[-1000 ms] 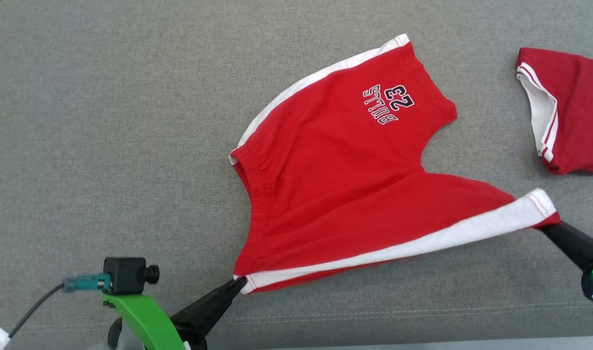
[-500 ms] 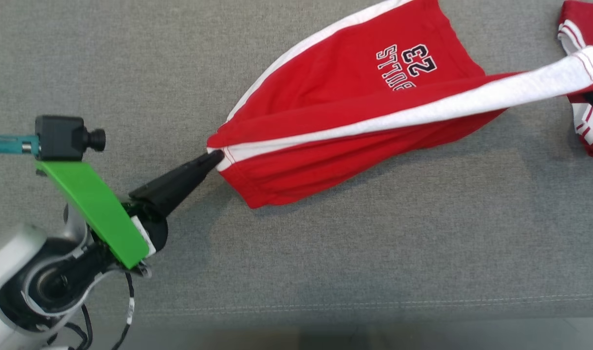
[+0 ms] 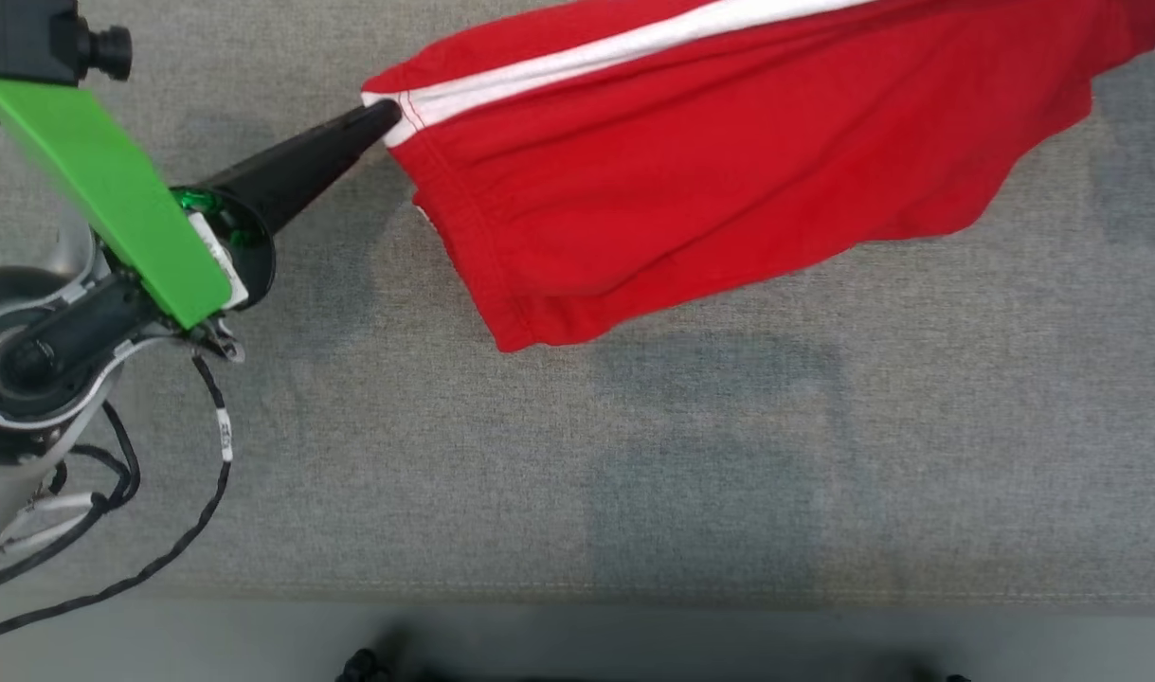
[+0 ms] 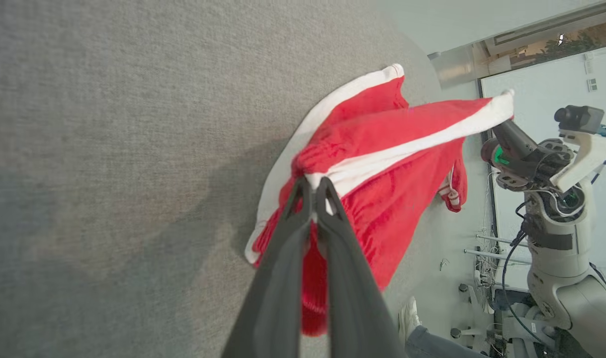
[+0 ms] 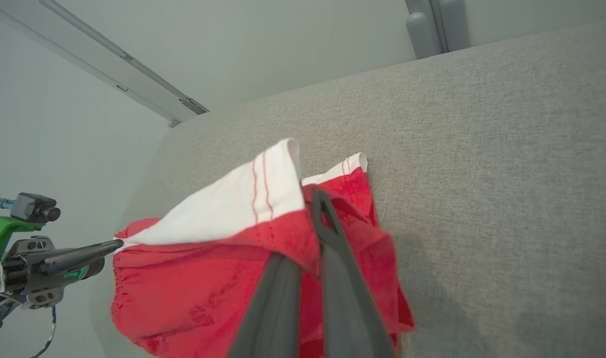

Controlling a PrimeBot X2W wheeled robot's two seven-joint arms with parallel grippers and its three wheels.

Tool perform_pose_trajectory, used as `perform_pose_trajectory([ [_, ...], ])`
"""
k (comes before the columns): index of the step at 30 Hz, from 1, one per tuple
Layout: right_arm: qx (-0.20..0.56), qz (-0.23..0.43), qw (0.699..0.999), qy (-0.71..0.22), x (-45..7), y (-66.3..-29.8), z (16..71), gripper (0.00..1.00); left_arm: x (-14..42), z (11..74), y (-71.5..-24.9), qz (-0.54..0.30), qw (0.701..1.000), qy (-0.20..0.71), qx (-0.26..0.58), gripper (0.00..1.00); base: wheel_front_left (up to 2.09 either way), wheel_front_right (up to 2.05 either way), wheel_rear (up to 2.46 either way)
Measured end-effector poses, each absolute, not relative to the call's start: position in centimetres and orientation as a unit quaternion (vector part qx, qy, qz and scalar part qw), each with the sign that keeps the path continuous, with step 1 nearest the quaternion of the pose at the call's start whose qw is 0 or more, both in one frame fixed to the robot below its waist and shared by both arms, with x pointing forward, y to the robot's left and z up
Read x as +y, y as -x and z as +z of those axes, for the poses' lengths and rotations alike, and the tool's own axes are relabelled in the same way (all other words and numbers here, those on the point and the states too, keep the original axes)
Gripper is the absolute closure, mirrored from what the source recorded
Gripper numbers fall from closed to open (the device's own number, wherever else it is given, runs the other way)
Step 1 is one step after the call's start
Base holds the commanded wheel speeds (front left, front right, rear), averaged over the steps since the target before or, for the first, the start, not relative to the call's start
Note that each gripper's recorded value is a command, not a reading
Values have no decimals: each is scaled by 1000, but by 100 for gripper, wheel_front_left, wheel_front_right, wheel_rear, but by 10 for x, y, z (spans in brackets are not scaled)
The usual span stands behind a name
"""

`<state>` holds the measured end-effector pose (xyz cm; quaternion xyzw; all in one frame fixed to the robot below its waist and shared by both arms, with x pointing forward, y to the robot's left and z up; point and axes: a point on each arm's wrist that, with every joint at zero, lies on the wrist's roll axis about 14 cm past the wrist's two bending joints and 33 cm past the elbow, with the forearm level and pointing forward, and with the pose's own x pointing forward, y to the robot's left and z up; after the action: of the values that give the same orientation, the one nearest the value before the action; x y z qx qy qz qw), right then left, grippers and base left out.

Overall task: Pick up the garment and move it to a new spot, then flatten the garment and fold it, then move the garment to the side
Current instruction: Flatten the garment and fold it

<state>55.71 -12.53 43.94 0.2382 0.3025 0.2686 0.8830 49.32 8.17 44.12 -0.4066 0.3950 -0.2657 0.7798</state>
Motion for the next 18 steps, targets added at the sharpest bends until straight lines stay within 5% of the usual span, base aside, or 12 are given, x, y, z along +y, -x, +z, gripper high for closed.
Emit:
perform_pose_trajectory([
  [18,355,290,859,-227,-71,-600,346,100,87,361,-533,-215,769,404,446,96,0,0,0],
])
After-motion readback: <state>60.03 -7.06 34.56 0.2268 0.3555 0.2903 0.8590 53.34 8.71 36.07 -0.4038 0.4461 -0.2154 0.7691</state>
